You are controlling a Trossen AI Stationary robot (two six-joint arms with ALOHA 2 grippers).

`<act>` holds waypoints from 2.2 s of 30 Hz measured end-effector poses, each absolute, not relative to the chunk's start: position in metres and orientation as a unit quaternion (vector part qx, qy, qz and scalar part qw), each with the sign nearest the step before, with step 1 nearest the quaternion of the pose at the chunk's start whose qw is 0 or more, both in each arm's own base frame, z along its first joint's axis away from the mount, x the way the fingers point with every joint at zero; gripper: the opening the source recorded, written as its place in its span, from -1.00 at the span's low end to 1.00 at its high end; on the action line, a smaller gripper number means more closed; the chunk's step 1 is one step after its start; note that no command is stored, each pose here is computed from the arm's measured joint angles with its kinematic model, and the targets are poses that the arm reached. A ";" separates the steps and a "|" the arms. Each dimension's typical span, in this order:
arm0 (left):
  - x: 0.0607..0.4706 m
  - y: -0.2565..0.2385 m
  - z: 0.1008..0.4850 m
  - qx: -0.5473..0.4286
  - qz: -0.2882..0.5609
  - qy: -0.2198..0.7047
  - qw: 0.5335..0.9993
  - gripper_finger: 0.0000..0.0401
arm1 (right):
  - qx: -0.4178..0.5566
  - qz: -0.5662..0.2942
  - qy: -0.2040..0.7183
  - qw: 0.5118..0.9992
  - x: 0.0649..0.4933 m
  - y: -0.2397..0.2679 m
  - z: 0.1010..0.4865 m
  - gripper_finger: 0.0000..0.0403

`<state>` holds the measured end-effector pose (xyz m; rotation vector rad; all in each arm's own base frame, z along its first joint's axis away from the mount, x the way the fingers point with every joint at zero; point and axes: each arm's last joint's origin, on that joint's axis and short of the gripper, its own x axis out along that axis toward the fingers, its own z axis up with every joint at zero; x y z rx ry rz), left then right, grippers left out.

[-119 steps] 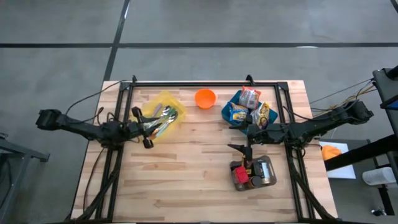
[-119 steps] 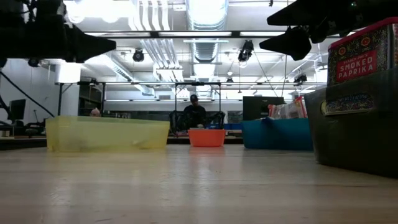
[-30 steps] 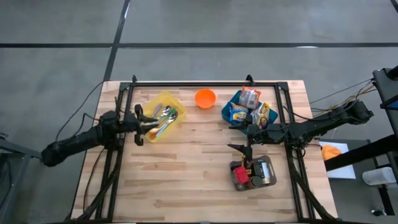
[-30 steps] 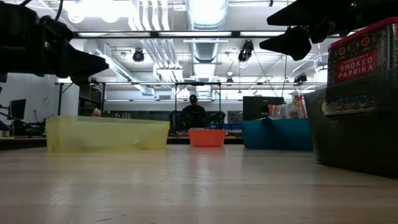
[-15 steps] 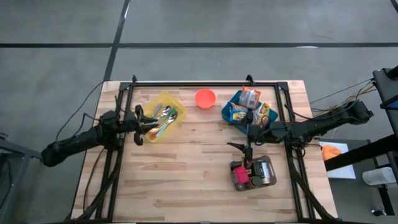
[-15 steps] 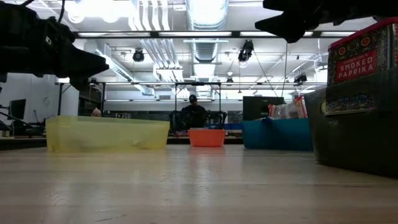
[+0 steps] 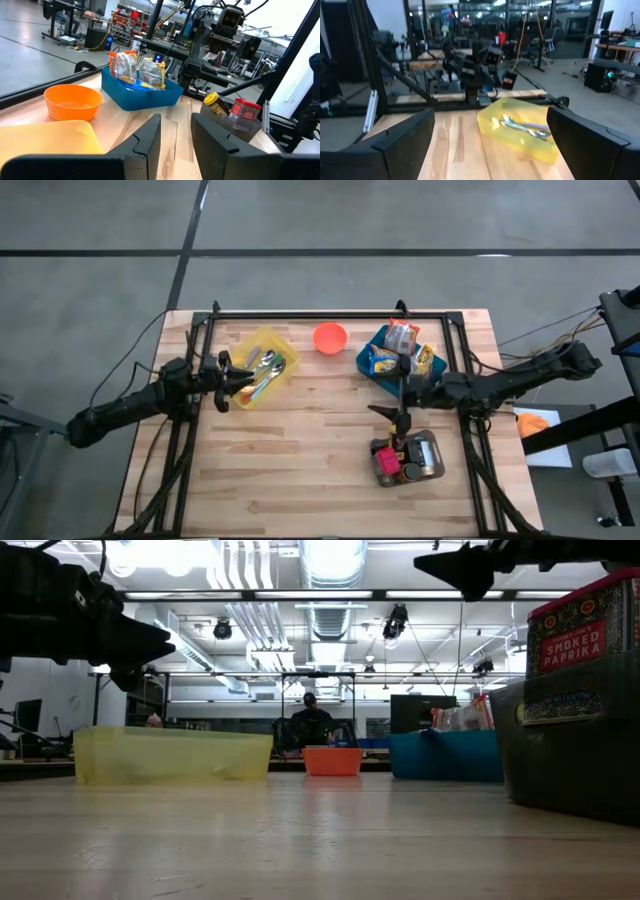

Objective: Pick & Place Food Item
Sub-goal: Return to Home Position

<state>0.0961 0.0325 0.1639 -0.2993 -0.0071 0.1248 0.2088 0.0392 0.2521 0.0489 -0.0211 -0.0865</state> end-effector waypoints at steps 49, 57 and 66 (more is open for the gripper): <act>0.097 0.033 0.163 -0.150 0.063 0.004 0.987 -0.45 | 0.140 -0.097 -0.044 0.984 0.095 0.007 0.172 0.89; 0.097 0.033 0.163 -0.150 0.063 0.003 0.987 -0.45 | 0.138 -0.098 -0.040 0.985 0.096 0.007 0.172 0.89; 0.097 0.033 0.163 -0.150 0.063 0.003 0.987 -0.45 | 0.137 -0.098 -0.038 0.985 0.096 0.007 0.171 0.89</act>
